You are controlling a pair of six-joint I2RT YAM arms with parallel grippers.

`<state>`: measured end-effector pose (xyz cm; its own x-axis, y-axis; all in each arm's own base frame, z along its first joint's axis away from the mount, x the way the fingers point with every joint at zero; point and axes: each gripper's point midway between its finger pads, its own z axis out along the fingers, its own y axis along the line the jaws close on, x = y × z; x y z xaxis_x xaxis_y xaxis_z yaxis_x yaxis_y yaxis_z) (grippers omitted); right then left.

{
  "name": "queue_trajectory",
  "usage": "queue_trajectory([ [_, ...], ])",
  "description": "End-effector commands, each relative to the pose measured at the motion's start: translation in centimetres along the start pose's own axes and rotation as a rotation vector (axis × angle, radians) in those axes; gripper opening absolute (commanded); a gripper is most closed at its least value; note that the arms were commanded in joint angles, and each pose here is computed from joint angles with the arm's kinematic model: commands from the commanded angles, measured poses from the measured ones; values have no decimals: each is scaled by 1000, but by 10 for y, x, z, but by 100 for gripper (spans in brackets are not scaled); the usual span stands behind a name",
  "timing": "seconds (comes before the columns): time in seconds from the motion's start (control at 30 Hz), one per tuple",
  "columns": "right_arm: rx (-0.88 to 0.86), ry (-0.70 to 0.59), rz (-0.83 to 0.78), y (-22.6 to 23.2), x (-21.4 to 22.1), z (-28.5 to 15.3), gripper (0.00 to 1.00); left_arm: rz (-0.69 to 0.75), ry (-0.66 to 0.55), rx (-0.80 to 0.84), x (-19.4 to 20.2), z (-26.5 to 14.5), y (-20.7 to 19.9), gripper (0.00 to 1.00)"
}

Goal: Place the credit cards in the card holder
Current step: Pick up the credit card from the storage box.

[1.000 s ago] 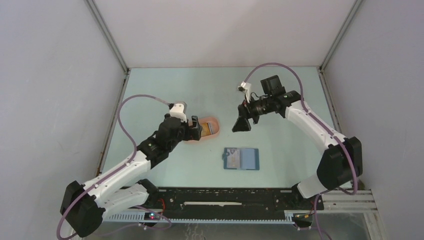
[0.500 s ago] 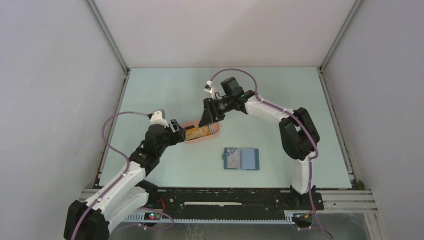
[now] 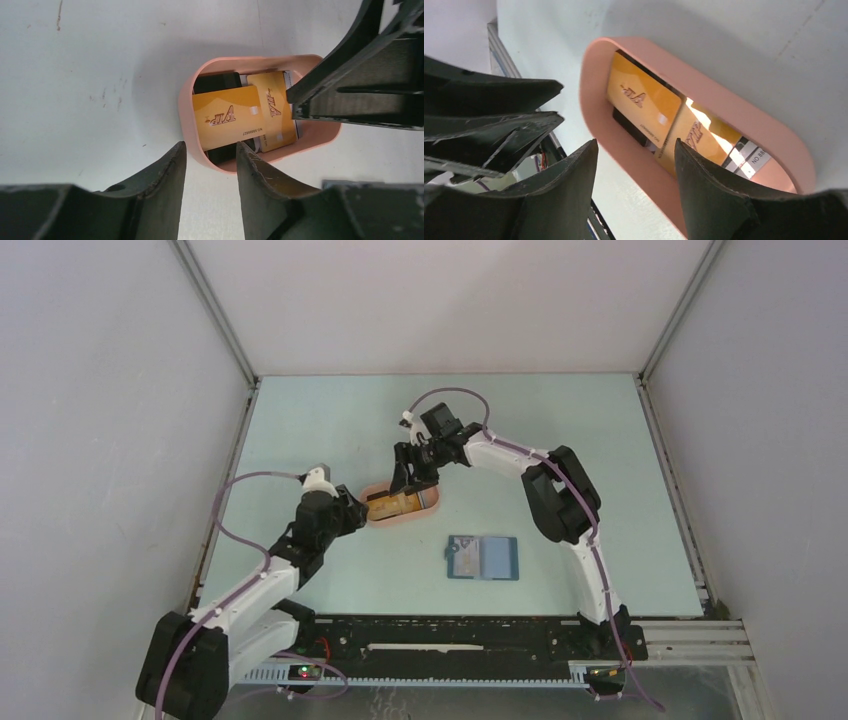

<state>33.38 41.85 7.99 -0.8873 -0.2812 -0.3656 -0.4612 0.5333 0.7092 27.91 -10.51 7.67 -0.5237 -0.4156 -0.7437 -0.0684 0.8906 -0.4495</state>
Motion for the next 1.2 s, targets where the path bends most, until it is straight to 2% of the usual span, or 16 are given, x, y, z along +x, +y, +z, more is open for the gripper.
queue_trajectory([
  [0.0,46,-19,39,0,-8,4,67,-15,-18,36,-2,4,-4,45],
  [0.2,34,8,78,-3,-1,15,67,-10,19,32,6,8,-3,40],
  [0.63,38,42,102,-9,10,32,66,-7,65,48,18,11,-3,34],
  [0.9,-47,71,146,1,12,36,63,-3,96,80,23,13,-9,28],
  [1.17,-153,62,161,19,3,22,60,-5,106,95,23,14,-13,26],
])
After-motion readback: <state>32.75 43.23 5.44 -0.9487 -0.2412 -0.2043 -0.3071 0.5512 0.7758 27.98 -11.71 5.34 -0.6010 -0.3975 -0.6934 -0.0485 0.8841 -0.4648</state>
